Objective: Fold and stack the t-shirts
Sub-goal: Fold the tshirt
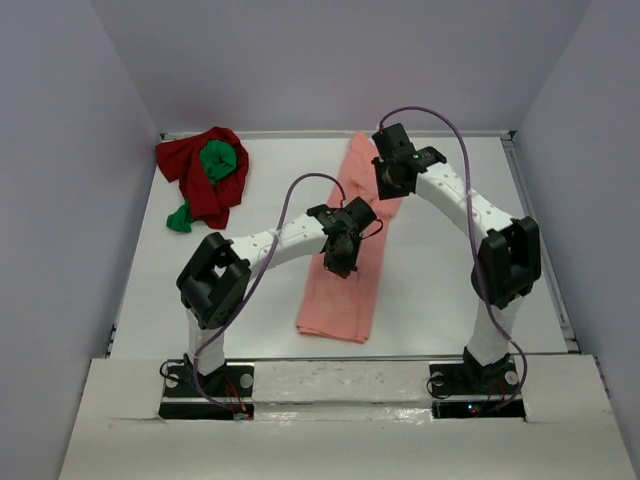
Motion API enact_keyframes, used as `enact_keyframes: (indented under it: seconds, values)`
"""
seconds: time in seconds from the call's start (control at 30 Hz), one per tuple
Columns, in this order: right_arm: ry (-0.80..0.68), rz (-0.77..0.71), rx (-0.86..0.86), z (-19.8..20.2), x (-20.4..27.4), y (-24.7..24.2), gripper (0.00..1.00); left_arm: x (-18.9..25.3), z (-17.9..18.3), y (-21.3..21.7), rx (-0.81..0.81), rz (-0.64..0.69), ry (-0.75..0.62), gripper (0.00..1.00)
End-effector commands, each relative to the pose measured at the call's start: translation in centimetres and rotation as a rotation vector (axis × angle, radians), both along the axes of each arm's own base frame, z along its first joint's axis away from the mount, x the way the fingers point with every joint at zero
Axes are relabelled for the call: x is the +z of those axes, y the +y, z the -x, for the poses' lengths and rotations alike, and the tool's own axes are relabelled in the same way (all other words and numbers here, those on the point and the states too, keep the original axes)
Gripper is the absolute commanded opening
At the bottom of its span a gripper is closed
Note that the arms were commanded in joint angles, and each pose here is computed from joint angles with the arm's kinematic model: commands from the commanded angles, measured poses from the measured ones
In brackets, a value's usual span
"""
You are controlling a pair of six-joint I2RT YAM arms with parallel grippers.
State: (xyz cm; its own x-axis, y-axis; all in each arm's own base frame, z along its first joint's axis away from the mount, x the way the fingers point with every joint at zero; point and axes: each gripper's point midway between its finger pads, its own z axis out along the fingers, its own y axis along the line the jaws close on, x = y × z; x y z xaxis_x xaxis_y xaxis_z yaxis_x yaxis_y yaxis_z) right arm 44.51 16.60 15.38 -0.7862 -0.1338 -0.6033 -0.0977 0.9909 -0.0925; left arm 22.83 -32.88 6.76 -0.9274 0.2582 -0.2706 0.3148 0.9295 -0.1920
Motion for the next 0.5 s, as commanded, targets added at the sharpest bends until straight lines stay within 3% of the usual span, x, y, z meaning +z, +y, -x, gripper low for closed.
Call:
enact_keyframes:
  seconds: [0.0,0.03,0.27,0.4,0.47]
  values:
    - [-0.017,-0.214,0.041,6.6,3.7,3.3,0.32,2.7,-1.2,5.5,0.092,-0.200,-0.145,0.00]
    - [0.022,-0.237,0.066,8.4,1.8,3.6,0.32,2.8,-0.9,6.0,0.099,-0.208,-0.142,0.00]
    - [0.100,-0.459,0.153,18.5,1.9,4.8,0.33,2.5,1.2,7.8,0.212,-0.171,-0.120,0.00]
    - [0.147,-0.611,0.192,23.0,2.5,5.0,0.36,2.4,3.1,6.2,0.201,-0.002,-0.056,0.00]
    - [0.156,-0.642,0.194,24.2,2.5,4.8,0.36,1.2,4.2,6.8,0.195,0.008,-0.014,0.00]
